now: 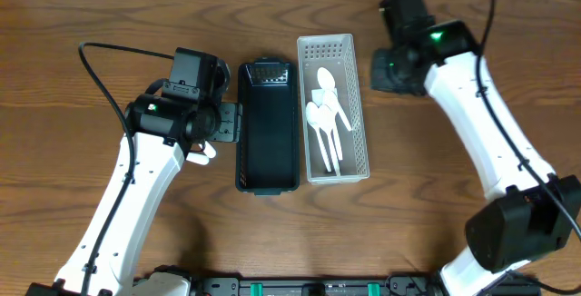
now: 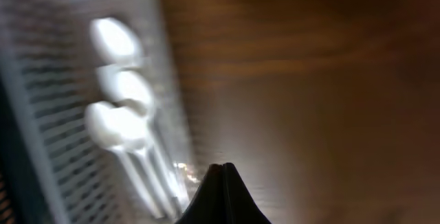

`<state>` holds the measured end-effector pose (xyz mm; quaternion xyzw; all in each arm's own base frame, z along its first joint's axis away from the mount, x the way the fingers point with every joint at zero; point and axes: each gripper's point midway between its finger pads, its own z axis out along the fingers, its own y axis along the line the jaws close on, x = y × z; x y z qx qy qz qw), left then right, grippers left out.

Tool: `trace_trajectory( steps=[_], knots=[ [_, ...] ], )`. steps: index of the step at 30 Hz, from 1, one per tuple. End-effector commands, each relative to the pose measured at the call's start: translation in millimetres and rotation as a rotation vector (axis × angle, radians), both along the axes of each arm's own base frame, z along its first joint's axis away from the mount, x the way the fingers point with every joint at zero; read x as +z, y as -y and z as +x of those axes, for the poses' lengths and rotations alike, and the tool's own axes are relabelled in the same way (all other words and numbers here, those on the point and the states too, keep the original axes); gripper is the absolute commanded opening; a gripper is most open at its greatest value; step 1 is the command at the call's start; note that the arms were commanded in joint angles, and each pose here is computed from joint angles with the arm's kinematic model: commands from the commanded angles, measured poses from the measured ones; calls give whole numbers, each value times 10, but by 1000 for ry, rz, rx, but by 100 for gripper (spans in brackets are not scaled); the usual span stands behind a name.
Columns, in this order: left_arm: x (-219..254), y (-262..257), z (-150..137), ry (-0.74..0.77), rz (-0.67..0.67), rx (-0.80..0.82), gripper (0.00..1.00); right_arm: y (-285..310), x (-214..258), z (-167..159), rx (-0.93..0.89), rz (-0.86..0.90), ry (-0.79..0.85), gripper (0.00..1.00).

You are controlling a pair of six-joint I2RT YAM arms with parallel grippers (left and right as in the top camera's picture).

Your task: Pack container

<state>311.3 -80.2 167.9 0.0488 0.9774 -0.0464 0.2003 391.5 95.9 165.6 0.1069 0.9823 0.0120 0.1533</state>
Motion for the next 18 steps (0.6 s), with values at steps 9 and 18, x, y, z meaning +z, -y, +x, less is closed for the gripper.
trace_trajectory(
  steps=[9, 18],
  knots=[
    [220, -846, 59, -2, 18, 381, 69, 319, -740, -387, -91, -60, -207, 21],
    [815, -1064, 21, 45, -137, 749, 69, 593, -792, -231, -172, -45, -158, 77]
  ],
)
